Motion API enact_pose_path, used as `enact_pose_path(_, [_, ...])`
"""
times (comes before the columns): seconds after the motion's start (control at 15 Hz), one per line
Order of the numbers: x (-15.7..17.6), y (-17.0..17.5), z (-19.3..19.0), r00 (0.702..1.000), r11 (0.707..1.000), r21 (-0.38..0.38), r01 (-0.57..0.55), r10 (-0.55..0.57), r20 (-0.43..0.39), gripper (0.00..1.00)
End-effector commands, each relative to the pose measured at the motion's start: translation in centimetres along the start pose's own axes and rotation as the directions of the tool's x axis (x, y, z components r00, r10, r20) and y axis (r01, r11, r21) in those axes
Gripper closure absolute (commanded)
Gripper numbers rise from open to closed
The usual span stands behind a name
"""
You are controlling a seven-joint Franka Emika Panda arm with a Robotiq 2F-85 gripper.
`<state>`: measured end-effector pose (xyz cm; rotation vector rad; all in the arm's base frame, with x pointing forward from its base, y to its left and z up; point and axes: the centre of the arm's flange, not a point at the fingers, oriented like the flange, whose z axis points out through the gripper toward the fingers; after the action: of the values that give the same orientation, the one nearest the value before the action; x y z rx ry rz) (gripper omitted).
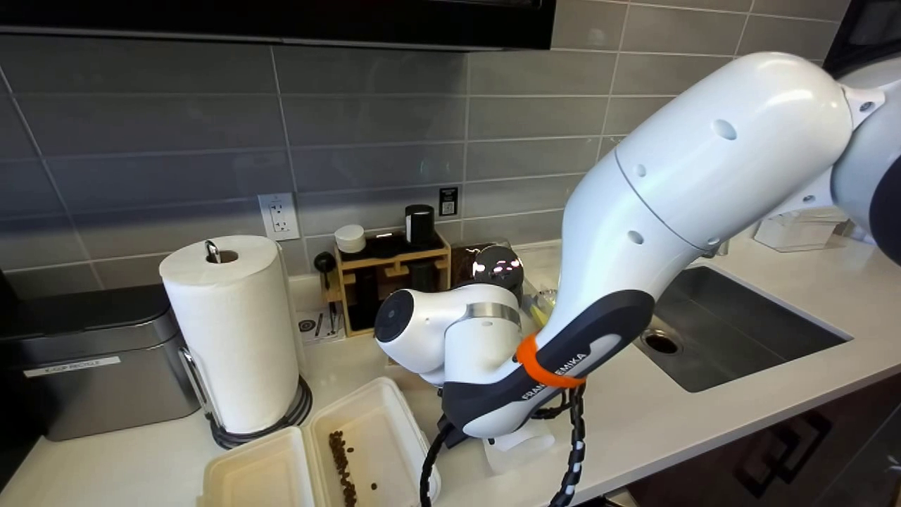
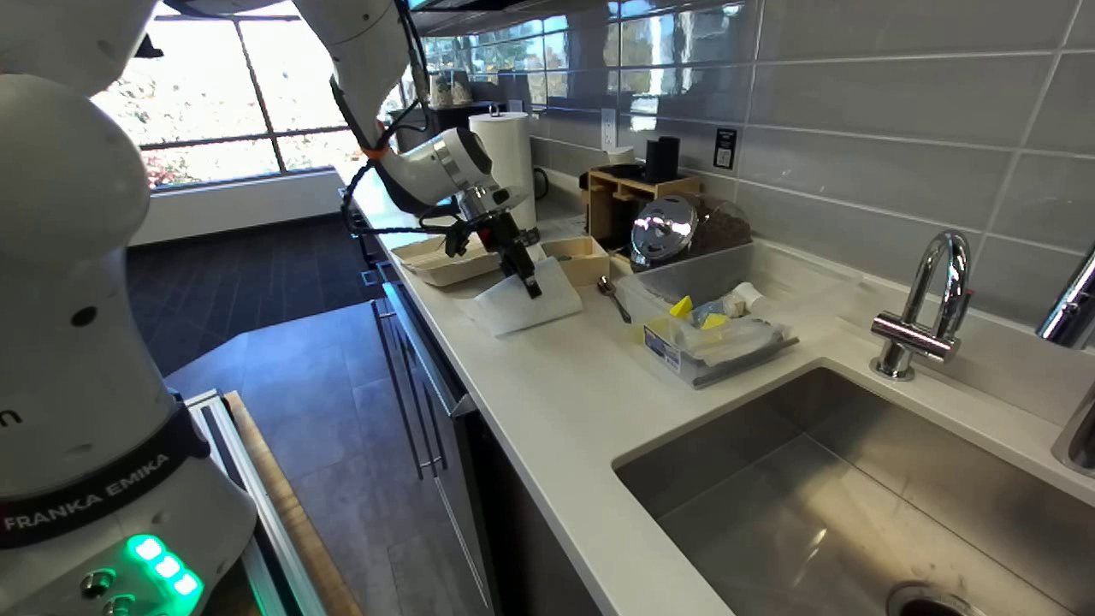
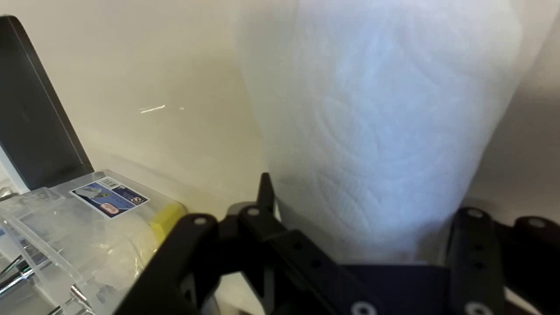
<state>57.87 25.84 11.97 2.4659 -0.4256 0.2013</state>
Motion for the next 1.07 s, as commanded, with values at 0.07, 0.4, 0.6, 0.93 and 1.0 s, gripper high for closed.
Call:
enact_pose_path(0.07, [-0.47,0.74,-1.1,1.0,1.0,-0.003,-0.002,0.002,-0.002,0.24])
enact_pose_path(0.4, [-0.45,1.04,-1.51,1.0,1.0,0.002,-0.002,0.002,0.004,0.33])
enact_pose_path(0.6, [-0.65,1.07,-1.43,1.0,1.0,-0.011,0.005,-0.005,0.01,0.34])
enact_pose_path(0.93, [-1.24,1.21,-1.61,1.0,0.998,-0.064,0.023,-0.022,0.016,0.35])
enact_pose_path(1.0, [-1.31,1.34,-1.68,1.0,0.997,-0.074,0.026,-0.025,0.016,0.38])
